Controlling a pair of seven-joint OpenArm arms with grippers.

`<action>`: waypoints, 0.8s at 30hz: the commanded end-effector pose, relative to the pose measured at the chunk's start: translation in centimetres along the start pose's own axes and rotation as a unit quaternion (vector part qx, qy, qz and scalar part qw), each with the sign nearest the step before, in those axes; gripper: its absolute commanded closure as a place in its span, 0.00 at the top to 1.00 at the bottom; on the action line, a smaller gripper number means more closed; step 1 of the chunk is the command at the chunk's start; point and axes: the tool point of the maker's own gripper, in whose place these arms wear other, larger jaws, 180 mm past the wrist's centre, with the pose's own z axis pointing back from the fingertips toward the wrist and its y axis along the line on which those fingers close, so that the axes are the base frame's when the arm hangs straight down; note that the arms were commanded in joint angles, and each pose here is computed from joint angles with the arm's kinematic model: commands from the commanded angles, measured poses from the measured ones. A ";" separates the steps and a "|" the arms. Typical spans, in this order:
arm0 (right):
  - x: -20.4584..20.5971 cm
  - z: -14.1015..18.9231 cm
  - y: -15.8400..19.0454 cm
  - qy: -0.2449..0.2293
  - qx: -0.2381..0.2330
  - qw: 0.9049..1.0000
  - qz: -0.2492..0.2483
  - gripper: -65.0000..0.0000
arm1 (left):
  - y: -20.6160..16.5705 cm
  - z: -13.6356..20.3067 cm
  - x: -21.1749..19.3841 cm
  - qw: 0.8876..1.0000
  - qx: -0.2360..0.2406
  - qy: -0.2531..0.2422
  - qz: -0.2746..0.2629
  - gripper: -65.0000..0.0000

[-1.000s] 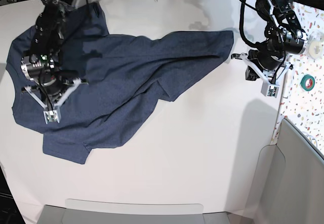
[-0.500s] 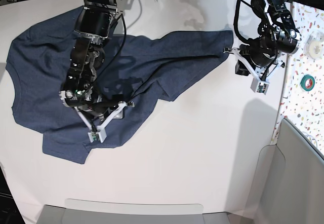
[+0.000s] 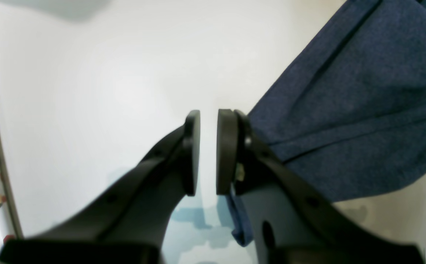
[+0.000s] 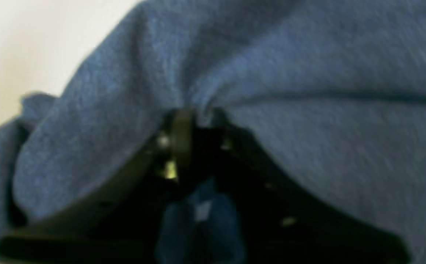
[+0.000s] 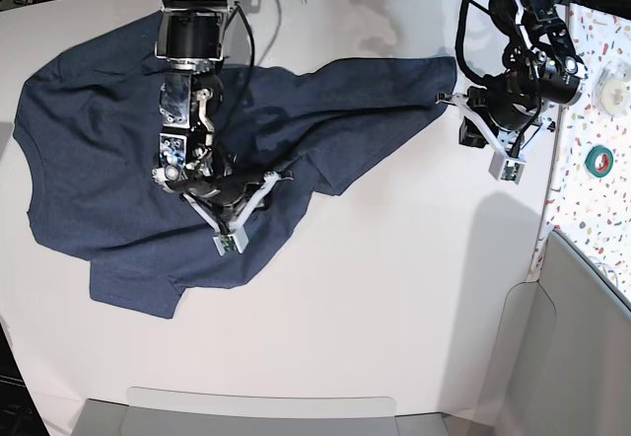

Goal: Layout the t-shirt on the table in an organized manner, then fold the t-shirt properly
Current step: 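Move the right gripper onto the t-shirt middle and grasp the fabric, then reach the left gripper to the folded-under fabric and grasp it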

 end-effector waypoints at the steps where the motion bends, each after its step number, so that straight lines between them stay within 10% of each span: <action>1: -2.3 0.4 -1.6 0.051 -0.027 0.998 0.012 0.01 | 0.1 0.4 1.0 1.000 0.002 -0.017 -0.006 0.14; 19: -7.5 7.6 -9.6 0.123 -0.143 0.980 0.067 0.00 | 0.0 0.4 3.3 0.999 0.000 -0.042 -0.011 0.15; 24: -8.2 7.6 -9.5 0.130 -0.140 0.979 0.065 0.00 | -1.8 -1.4 5.1 0.998 -0.036 -0.054 0.023 0.33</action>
